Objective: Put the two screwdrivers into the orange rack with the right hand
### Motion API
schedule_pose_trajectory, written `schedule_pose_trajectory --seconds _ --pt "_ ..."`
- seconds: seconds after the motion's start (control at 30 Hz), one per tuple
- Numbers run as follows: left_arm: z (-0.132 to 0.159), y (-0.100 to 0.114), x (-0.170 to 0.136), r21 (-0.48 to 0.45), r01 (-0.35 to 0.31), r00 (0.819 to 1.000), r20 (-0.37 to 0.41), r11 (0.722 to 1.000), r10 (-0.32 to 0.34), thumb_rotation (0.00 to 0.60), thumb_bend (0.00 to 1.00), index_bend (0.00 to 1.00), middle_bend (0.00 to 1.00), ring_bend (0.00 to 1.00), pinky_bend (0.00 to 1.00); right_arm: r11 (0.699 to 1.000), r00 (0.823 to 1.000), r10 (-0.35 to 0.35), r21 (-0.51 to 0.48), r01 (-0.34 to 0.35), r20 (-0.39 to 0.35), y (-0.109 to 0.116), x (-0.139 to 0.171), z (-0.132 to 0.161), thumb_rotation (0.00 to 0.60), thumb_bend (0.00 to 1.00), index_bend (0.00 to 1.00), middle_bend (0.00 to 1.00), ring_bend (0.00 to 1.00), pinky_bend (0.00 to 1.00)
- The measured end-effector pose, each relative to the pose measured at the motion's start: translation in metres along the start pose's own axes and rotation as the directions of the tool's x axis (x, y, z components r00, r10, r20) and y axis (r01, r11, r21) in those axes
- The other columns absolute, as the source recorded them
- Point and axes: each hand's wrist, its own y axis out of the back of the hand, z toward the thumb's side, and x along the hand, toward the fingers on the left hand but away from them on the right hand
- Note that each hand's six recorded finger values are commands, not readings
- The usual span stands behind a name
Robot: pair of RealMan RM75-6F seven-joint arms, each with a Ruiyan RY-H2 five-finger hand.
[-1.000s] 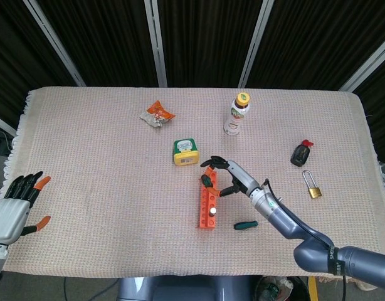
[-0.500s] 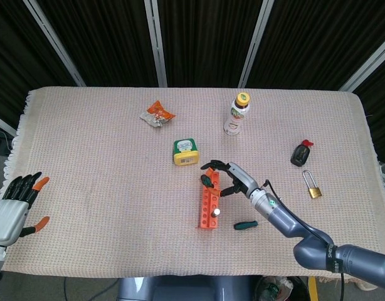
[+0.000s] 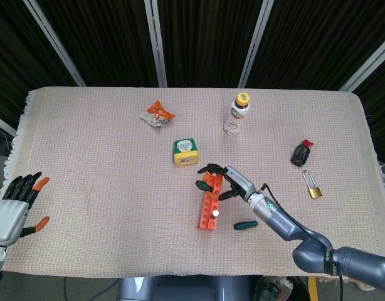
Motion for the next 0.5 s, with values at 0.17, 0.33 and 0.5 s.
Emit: schedule_pose_trajectory --seconds 0.17,0.33,0.5 --pt "0.0006 -0.0003 0.0005 0.000 0.000 1.000 0.003 1.000 0.000 0.600 0.24 0.09 0.00 0.00 0.00 1.000 1.000 0.003 0.004 -0.003 -0.007 0.0009 0.0003 0.0021 0.600 0.42 0.29 0.19 0.00 0.00" --pt "0.0005 -0.0005 0.0007 -0.001 0.000 1.000 0.002 1.000 0.000 0.600 0.24 0.09 0.00 0.00 0.00 1.000 1.000 0.004 0.006 -0.003 -0.009 0.0018 0.0007 0.0022 0.600 0.38 0.23 0.16 0.00 0.00" --pt "-0.0002 -0.0005 0.0006 -0.002 0.000 1.000 0.001 1.000 0.000 0.600 0.24 0.09 0.00 0.00 0.00 1.000 1.000 0.000 0.018 0.001 -0.018 0.0041 0.0012 0.0040 0.600 0.38 0.22 0.13 0.00 0.00"
